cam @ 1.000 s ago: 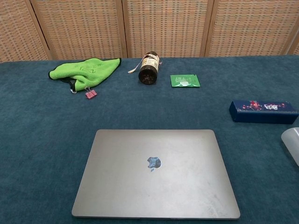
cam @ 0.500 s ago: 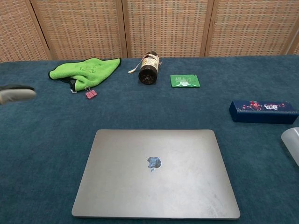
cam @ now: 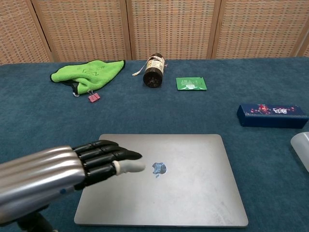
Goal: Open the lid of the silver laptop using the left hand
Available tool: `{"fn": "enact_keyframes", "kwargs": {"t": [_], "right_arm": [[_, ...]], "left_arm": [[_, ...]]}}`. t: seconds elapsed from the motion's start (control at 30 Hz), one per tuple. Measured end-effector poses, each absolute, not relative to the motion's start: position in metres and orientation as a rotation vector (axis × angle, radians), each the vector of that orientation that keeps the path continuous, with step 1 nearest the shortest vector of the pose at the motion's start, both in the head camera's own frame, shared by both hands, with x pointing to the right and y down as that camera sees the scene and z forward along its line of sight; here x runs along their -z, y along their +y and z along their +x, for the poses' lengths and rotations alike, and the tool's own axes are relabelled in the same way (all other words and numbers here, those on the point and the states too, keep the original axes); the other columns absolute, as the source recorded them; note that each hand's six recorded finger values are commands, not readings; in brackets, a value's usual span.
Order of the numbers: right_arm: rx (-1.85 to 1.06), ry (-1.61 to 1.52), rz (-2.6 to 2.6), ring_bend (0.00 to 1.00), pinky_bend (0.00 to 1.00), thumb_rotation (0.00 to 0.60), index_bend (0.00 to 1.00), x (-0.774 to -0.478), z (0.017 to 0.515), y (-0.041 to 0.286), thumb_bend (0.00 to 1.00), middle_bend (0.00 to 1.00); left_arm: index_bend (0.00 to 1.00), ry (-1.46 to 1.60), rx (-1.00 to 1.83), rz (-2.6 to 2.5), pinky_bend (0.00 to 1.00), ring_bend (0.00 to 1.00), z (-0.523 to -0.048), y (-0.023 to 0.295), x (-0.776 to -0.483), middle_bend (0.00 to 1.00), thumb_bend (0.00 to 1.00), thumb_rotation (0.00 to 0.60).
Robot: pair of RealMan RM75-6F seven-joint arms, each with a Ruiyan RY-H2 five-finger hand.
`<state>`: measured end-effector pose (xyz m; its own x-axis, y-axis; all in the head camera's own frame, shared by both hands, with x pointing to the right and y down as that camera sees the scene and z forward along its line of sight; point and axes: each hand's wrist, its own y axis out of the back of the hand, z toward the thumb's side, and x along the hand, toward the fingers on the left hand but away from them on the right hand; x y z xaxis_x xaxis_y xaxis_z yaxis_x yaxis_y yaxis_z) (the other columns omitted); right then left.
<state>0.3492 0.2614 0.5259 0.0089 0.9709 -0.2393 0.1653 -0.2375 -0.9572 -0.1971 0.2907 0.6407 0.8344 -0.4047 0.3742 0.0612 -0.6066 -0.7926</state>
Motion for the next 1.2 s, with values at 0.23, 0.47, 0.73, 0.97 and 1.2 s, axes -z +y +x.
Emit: {"fn": "enact_keyframes", "kwargs": {"t": [0.23,0.47,0.73,0.97,1.2], "right_arm": [[-1.315,-1.229,-1.519,0.00,0.00,0.600,0.00,-0.526,0.353,0.259,0.00,0.00],[-1.316,-1.240,-1.523,0.00,0.00,0.600,0.00,-0.525,0.355,0.258,0.00,0.00],[-1.317,-1.248,-1.527,0.00,0.00,0.600,0.00,-0.525,0.357,0.257,0.00,0.00],[-1.312,-1.251,-1.533,0.00,0.00,0.600,0.00,-0.524,0.357,0.257,0.00,0.00],[-1.315,-1.257,-1.536,0.00,0.00,0.600,0.00,-0.524,0.359,0.257,0.00,0.00]], "left_arm": [[0.00,0.133,0.590,-2.043,0.00,0.00,-0.141,0.290,-0.645,0.00,0.00,0.600],[0.00,0.104,0.524,-1.963,0.00,0.00,-0.115,0.280,-0.655,0.00,0.00,0.600],[0.00,0.107,0.509,-1.953,0.00,0.00,-0.100,0.276,-0.666,0.00,0.00,0.600],[0.00,0.119,0.510,-1.955,0.00,0.00,-0.092,0.276,-0.672,0.00,0.00,0.600],[0.00,0.113,0.507,-1.971,0.00,0.00,-0.081,0.281,-0.678,0.00,0.00,0.600]]}}
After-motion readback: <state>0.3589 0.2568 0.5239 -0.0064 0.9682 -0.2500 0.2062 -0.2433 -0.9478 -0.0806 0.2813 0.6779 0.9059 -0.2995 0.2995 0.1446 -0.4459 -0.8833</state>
